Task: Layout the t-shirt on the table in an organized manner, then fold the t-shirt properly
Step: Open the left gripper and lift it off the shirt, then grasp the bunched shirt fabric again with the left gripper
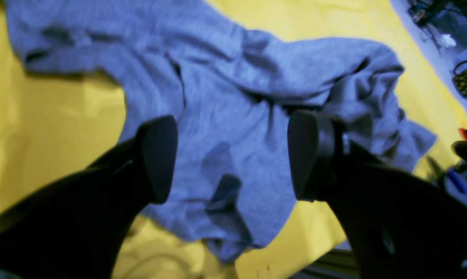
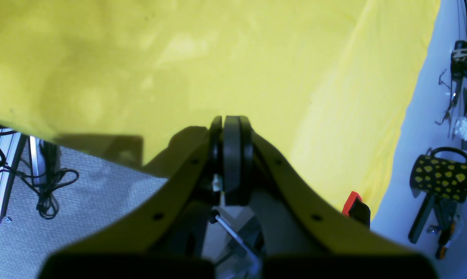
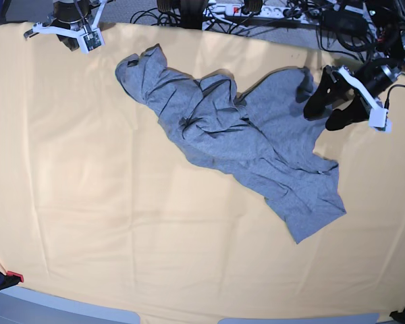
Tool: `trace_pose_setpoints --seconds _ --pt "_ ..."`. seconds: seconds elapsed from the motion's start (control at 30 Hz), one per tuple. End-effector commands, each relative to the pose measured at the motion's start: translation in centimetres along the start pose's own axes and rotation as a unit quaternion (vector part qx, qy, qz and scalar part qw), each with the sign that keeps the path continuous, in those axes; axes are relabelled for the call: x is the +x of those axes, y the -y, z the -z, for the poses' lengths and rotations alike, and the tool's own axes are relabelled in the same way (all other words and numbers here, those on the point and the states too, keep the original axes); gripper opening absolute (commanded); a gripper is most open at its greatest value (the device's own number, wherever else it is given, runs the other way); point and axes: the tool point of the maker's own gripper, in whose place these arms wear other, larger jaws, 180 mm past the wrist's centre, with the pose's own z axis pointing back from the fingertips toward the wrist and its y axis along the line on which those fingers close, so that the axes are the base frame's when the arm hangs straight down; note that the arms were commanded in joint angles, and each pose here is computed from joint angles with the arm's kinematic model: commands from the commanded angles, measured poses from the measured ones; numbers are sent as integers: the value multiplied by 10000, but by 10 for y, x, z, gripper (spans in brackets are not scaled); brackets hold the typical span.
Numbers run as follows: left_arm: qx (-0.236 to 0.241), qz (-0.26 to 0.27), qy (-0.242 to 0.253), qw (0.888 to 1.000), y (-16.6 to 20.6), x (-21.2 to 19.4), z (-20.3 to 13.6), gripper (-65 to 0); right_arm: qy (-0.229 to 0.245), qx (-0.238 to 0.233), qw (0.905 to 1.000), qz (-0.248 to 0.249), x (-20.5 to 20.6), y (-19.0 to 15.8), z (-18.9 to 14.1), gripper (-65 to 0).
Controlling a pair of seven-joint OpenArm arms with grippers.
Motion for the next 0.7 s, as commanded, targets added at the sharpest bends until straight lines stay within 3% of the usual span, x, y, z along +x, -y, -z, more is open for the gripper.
trace_pose_setpoints --seconds 0.0,0.4,0.67 --pt "114 72 162 9998 -3 10 -3 -196 93 -79 9999 -4 4 5 -3 -650" --pt "1085 -590 197 9921 -32 -3 -1 -196 93 -75 9999 0 4 5 -3 -650" --pt "1829 -766 -246 9798 -52 -26 6 -196 97 85 9999 19 4 -1 -3 -650"
